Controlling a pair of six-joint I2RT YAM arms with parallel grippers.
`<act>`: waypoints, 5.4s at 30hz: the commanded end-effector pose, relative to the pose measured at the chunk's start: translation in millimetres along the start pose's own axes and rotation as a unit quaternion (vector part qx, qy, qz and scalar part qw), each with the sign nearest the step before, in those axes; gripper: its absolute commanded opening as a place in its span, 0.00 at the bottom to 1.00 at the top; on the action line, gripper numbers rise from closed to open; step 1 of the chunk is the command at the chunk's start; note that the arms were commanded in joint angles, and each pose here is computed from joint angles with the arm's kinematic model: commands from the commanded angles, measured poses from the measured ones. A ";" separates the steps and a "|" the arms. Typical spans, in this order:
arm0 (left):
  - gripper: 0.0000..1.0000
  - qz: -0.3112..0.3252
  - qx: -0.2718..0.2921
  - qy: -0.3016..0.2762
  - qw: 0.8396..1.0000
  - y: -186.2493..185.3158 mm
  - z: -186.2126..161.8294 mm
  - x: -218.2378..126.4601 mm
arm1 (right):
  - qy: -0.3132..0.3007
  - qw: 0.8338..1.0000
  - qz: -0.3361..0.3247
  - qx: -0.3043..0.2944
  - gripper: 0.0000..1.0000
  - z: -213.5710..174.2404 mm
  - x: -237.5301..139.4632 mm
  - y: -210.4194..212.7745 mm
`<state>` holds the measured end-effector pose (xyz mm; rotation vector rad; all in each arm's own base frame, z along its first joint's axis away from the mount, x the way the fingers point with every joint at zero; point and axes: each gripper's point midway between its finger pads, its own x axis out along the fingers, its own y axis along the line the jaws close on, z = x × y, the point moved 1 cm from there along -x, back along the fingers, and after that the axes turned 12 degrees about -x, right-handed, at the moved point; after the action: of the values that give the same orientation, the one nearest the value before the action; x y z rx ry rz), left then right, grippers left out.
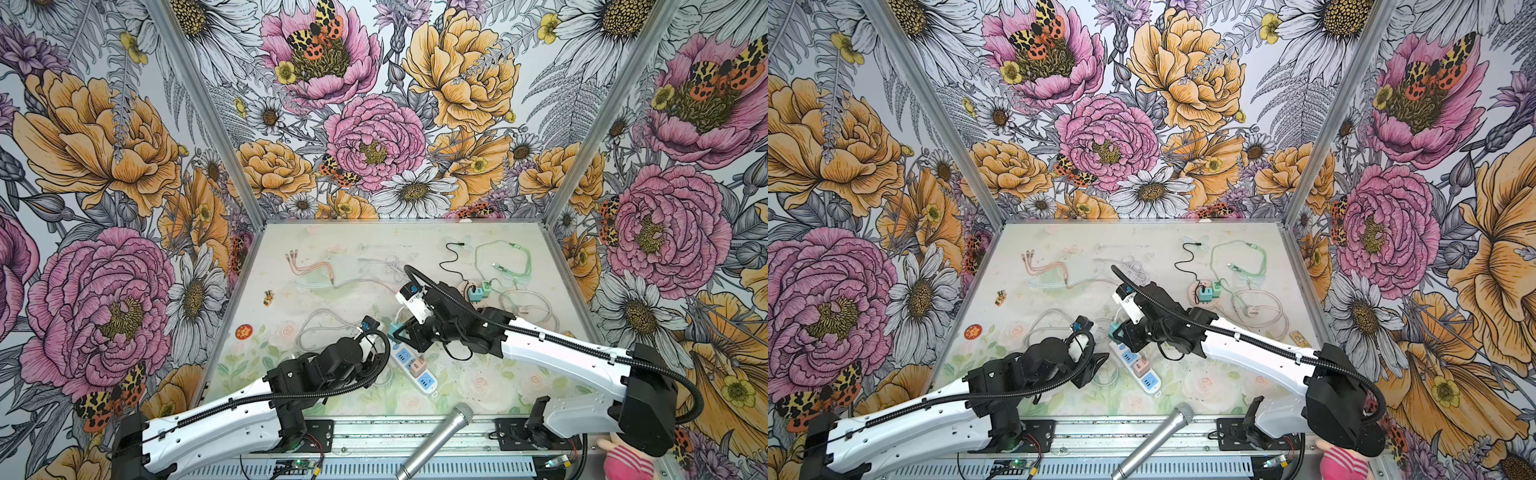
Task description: Insert the plug
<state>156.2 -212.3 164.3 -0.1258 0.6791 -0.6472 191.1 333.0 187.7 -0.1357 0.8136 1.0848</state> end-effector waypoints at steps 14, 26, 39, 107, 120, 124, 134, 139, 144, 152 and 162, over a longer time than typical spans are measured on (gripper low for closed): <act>0.56 -0.063 0.047 -0.066 0.995 -37.2 31.0 15.7 | -0.040 0.998 0.048 0.007 0.00 27.9 -17.6 21.0; 0.54 -0.044 0.066 -0.083 0.993 -32.7 35.5 15.8 | -0.040 0.996 0.079 0.017 0.00 29.3 -23.5 32.1; 0.22 -0.039 0.117 -0.081 0.989 -35.2 37.9 12.1 | -0.030 0.991 0.128 0.023 0.29 24.7 -28.5 48.1; 0.56 0.168 -0.233 -0.122 0.950 124.2 60.3 -6.1 | 0.157 0.983 -0.061 -0.077 0.00 28.1 -12.4 4.7; 0.56 0.163 -0.239 -0.098 0.952 124.7 54.3 -2.6 | 0.204 0.973 -0.024 -0.101 0.00 0.5 11.8 35.8; 0.55 0.170 -0.251 -0.096 0.948 128.6 51.1 -5.6 | 0.229 0.967 -0.042 -0.104 0.00 -15.9 21.4 24.5; 0.55 0.175 -0.269 -0.090 0.943 136.6 44.3 -6.0 | 0.274 0.954 -0.088 -0.088 0.00 -39.5 43.7 -4.9; 0.55 0.180 -0.274 -0.088 0.941 141.0 41.0 -5.6 | 0.284 0.949 -0.111 -0.079 0.00 -47.1 46.1 -15.5; 0.55 0.180 -0.279 -0.083 0.940 143.9 39.5 -4.5 | 0.289 0.946 -0.125 -0.069 0.00 -51.6 46.4 -20.7; 0.55 0.175 -0.280 -0.078 0.941 143.3 37.0 -3.3 | 0.293 0.948 -0.117 -0.044 0.00 -63.1 55.3 -20.6; 0.55 0.174 -0.282 -0.082 0.940 144.0 36.0 -4.9 | 0.276 0.951 -0.137 -0.031 0.00 -62.0 54.5 -26.9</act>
<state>252.7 -98.8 154.6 -0.5614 0.6787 -0.0812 186.0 333.1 102.9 -0.6272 1.2373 0.8539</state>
